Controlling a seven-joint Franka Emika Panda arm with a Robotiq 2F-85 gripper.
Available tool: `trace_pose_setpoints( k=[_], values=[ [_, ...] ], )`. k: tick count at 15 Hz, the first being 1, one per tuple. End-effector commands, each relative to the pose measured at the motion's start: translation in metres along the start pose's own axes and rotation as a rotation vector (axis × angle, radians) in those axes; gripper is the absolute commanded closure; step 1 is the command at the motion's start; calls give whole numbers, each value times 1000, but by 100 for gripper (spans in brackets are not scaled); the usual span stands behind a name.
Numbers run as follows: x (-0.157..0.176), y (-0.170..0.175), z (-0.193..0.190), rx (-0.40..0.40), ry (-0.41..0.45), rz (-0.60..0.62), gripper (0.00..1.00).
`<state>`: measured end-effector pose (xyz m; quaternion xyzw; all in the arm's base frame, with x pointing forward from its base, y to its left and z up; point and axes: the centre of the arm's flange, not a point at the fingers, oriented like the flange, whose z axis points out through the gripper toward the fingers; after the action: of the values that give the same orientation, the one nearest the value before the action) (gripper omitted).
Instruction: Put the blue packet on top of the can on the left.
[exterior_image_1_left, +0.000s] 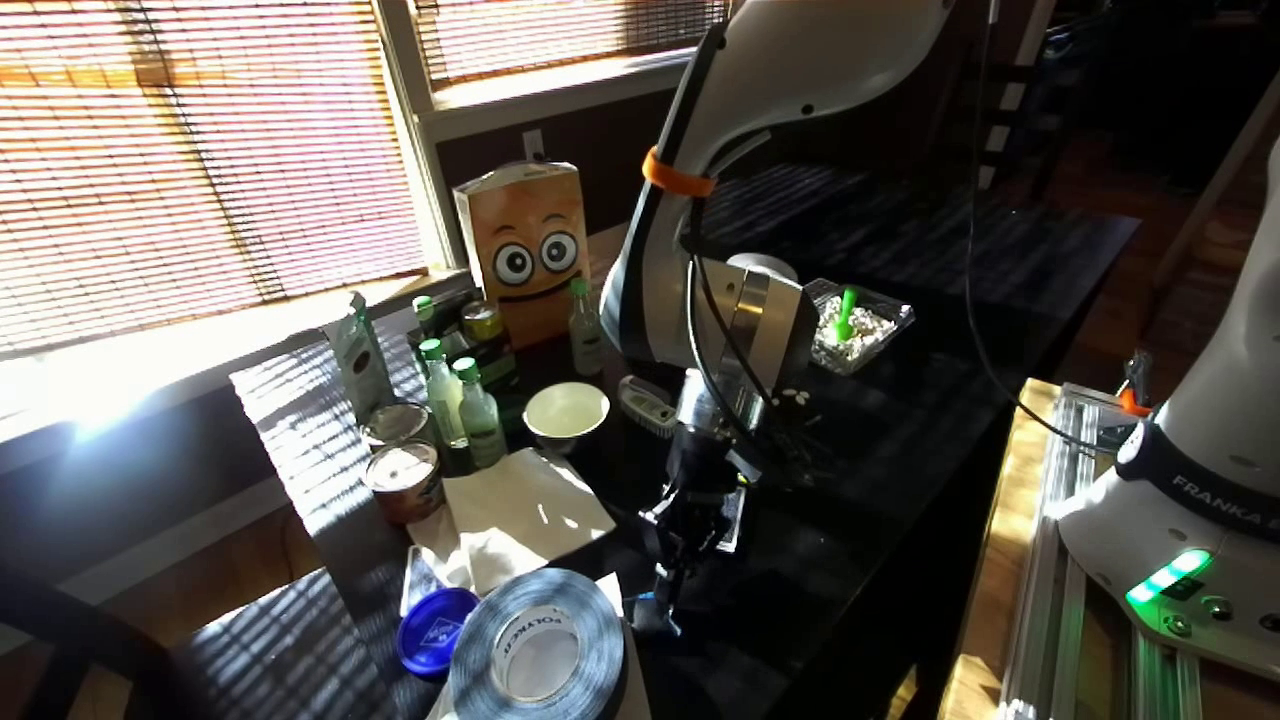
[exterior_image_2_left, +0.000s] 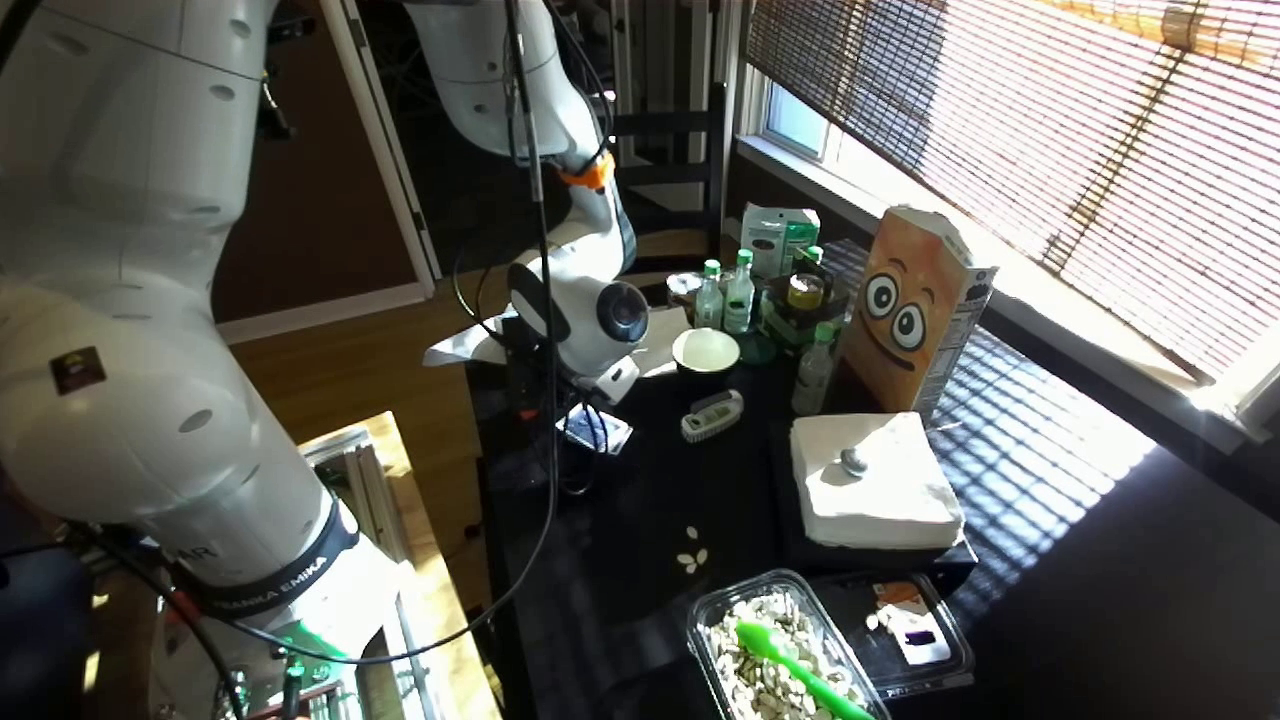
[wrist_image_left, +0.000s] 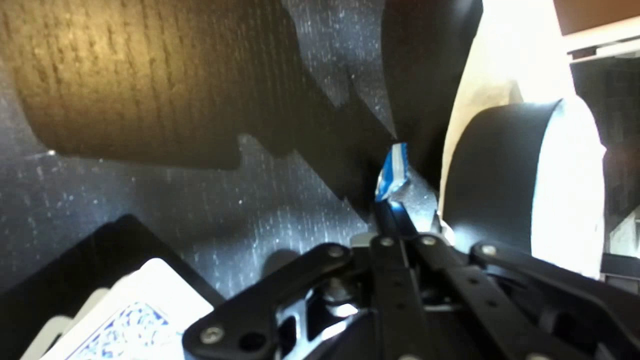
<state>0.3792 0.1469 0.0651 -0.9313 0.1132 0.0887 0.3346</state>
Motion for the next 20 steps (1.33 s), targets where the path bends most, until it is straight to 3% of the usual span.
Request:
trace_pose_setpoints(
  k=[1,7,8,9,12,20],
  values=[
    [-28,2,-55,32,183,17,100],
    [-76,-8,-119,105,478,38,100],
    [-82,-11,-125,107,494,38,100],
    [-49,-3,-102,94,420,51,100],
    [-54,-5,-108,99,433,45,100],
    [-39,-8,-108,281,469,91,100]
  ],
)
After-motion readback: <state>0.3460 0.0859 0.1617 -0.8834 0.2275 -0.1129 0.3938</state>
